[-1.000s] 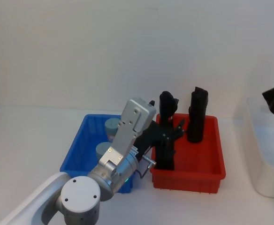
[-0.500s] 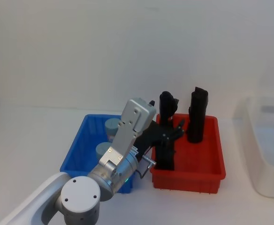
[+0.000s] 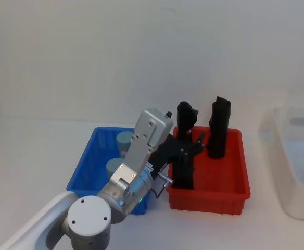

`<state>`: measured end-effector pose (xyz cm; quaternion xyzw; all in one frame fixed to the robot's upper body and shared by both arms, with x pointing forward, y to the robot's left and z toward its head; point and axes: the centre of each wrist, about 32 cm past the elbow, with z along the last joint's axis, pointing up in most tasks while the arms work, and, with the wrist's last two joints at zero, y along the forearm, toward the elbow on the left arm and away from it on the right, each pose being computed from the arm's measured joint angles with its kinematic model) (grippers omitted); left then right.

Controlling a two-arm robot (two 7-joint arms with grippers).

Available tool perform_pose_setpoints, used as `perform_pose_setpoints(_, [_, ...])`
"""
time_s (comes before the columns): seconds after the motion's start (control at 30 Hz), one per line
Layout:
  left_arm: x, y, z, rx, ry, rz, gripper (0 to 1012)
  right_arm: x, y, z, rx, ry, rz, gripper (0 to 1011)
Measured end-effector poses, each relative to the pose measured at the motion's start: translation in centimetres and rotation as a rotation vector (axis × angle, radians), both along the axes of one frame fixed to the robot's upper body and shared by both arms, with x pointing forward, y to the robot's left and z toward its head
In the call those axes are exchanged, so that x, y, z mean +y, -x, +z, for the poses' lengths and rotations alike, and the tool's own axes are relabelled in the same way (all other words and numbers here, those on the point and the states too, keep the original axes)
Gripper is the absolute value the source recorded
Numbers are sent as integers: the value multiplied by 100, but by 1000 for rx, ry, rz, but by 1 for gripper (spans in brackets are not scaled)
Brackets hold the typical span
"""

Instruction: Pick the cotton swabs from the blue box and place them into the white box.

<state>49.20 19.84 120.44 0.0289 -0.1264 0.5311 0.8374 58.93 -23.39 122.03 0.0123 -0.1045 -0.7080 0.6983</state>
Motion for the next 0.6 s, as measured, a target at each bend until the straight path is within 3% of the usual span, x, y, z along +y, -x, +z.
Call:
perform_pose_setpoints(0.33, [11,12,1,0,-2,4,1004,-9,1,-7,1,1,-6,1001])
perform_pose_setpoints(0.6, [85,91,12,-1,2,57,1004,-15,2,-10,1,3,-8,1002])
